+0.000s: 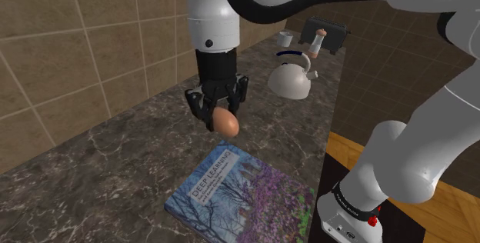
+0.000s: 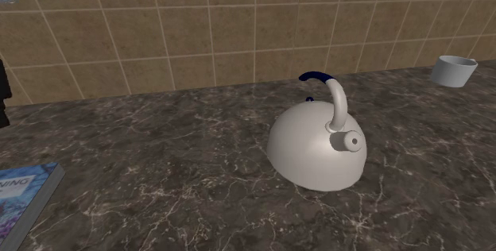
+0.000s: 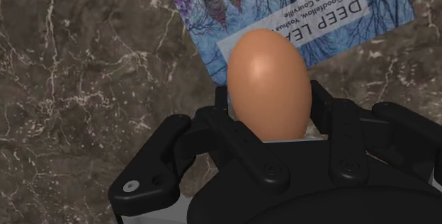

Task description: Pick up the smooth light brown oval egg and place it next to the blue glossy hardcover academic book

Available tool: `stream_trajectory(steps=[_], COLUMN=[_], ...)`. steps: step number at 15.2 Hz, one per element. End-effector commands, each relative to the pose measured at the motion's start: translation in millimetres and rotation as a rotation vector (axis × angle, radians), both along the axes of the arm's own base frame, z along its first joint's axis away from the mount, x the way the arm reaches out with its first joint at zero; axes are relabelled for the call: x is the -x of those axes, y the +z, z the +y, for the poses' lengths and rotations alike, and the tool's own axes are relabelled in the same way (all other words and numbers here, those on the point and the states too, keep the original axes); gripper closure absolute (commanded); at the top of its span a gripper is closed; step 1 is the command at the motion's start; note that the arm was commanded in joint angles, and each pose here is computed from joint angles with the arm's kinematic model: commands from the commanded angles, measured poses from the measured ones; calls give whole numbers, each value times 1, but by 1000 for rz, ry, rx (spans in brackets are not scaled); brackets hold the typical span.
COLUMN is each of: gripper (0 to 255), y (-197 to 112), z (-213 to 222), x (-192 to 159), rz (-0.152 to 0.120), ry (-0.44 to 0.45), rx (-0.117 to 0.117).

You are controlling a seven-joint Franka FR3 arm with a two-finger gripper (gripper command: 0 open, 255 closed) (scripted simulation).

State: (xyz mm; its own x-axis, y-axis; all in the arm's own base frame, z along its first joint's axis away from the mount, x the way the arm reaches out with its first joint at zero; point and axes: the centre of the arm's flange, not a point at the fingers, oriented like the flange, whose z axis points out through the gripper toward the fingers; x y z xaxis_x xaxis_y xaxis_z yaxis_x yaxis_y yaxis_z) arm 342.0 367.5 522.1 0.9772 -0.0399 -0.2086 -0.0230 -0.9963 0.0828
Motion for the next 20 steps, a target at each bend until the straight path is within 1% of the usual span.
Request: stream_trajectory(steps=[1, 20], gripper=[255, 255], y=[0, 1], z=[19, 219], x=[17, 174], rz=[0, 0], ry=[-2, -2], rx=[0, 0])
